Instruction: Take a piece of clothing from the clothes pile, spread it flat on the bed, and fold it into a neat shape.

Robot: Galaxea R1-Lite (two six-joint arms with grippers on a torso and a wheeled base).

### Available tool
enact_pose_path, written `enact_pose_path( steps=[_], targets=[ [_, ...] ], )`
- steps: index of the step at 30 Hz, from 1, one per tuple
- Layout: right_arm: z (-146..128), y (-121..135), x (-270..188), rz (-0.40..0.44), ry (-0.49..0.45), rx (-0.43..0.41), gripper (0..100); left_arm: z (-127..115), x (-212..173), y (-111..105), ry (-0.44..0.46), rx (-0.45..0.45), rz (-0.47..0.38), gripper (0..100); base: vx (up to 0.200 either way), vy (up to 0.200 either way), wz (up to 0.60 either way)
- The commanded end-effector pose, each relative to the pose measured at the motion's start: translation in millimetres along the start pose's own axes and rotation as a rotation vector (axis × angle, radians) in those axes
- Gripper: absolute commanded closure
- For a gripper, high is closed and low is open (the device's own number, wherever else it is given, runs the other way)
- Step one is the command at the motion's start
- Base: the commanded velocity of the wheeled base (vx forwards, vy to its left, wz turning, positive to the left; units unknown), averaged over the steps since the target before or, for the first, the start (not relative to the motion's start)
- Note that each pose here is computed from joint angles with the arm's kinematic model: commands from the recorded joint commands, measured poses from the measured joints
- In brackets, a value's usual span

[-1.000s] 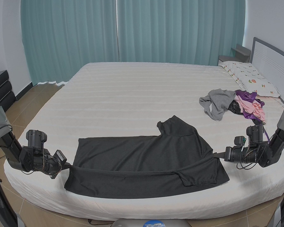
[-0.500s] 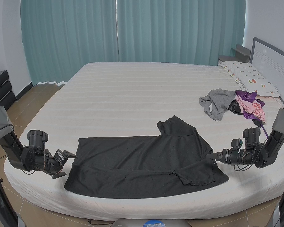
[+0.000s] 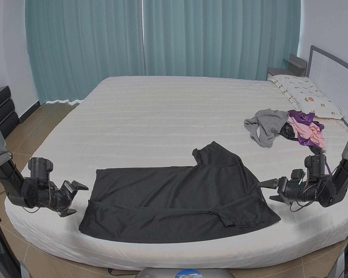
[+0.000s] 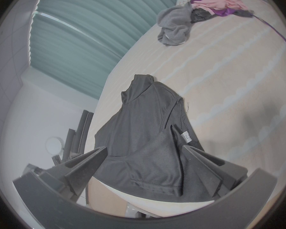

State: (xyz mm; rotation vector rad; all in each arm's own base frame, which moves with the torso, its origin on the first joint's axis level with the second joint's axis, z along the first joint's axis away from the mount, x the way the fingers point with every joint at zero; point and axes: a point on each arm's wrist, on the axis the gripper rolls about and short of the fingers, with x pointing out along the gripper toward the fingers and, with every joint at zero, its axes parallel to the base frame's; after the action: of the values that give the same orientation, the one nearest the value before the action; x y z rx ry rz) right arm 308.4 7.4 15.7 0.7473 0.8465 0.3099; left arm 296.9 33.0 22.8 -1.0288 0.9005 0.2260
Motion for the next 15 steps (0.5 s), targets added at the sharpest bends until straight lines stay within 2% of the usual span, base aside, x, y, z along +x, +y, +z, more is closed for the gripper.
enact_pose_path(
  steps=[1,4,15],
  targets=[
    [1.1,4.4,-3.4,0.019,-0.024,0.026,0,3.9,-3.0,-0.9,-0.013,-0.021,-0.011,0,0.0,0.0,0.0],
    [-1.4,2.6,-1.3,0.017,-0.016,0.044,0,2.6,-2.6,0.1,-0.01,-0.021,-0.006,0,0.2,0.0,0.0],
    [-2.4,2.7,0.2,0.017,-0.013,0.039,0,4.5,-4.2,-1.4,-0.019,-0.018,-0.012,0,0.0,0.0,0.0]
  ],
)
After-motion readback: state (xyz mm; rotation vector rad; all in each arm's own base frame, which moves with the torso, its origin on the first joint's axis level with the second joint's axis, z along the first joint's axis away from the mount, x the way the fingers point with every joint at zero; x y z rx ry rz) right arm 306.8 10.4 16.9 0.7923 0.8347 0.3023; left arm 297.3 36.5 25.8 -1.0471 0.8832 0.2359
